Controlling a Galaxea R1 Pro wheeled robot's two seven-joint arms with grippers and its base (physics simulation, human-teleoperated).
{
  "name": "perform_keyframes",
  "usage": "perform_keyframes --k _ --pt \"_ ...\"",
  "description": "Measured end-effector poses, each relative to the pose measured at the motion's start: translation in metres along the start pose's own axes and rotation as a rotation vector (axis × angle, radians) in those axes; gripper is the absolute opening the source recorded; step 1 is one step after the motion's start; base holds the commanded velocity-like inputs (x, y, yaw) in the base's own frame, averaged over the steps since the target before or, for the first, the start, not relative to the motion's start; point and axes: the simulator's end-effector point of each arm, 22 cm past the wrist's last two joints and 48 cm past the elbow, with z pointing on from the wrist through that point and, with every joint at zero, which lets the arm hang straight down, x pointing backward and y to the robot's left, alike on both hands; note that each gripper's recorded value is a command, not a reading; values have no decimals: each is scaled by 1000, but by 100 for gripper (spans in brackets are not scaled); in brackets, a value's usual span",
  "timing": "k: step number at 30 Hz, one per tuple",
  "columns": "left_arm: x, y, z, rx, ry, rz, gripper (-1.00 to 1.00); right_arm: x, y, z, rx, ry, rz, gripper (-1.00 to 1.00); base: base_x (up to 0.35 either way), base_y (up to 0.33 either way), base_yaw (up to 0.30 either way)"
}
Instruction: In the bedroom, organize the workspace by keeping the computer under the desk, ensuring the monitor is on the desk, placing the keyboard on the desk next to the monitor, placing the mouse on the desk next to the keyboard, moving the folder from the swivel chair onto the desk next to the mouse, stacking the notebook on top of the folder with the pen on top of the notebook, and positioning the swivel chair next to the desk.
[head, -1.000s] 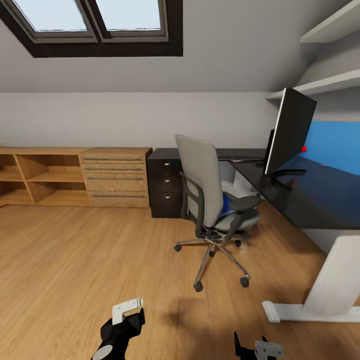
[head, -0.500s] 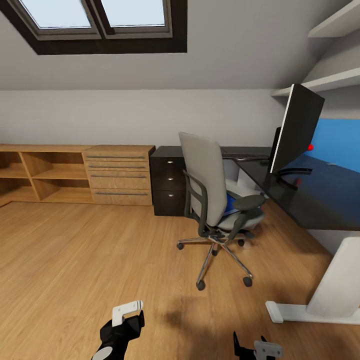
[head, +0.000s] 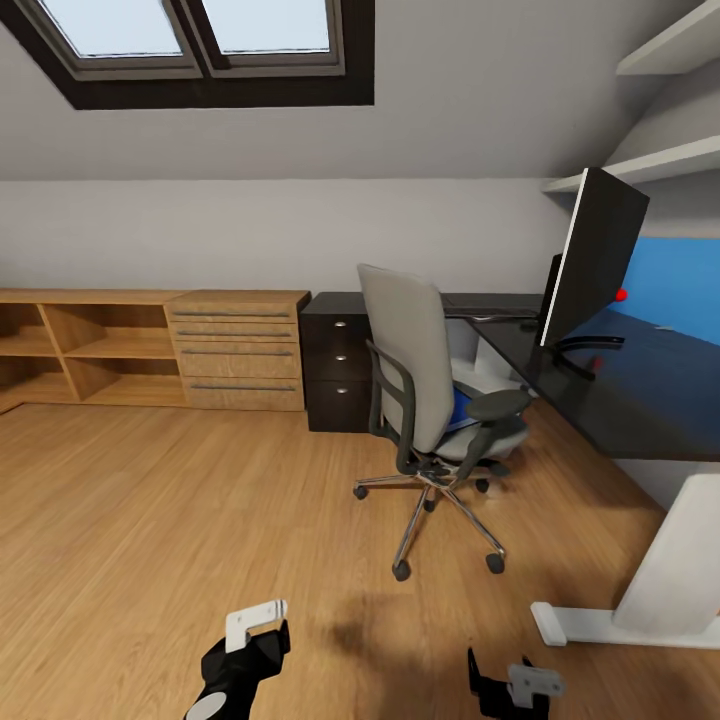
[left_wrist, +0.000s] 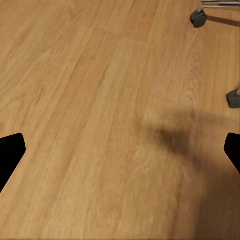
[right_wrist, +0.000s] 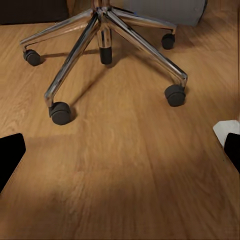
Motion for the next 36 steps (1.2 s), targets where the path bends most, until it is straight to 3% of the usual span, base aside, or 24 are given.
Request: perform_keyframes --k 2,5,7,10,15,17,20,21,24,36 --pt "0 -1 0 1 2 -2 100 -9 -4 10 8 8 -2 100 0 0 0" --pt "-15 -13 3 17 9 4 100 -32 -21 52 33 165 -16 100 0 0 0" --pt "-24 -17 7 24 29 24 100 -54 -22 74 36 214 -16 100 0 0 0" --pt "-43 -25 11 36 43 47 100 -97 -23 103 41 226 -11 100 0 0 0" --pt "-59 -36 11 70 43 29 100 -121 -23 123 45 259 -5 100 0 0 0" --pt "-62 -58 5 130 42 22 100 -151 -30 140 56 279 -4 100 0 0 0" --pt "-78 -79 -9 183 3 29 100 -164 -39 146 67 287 -5 100 0 0 0" --pt "-86 -97 -21 227 -23 42 100 -170 -47 148 77 290 -7 100 0 0 0" --pt "-90 -110 -29 256 -39 55 100 -174 -51 150 83 289 -5 100 0 0 0" --pt "-78 -110 -18 253 -6 57 100 -166 -54 159 86 259 -11 100 0 0 0"
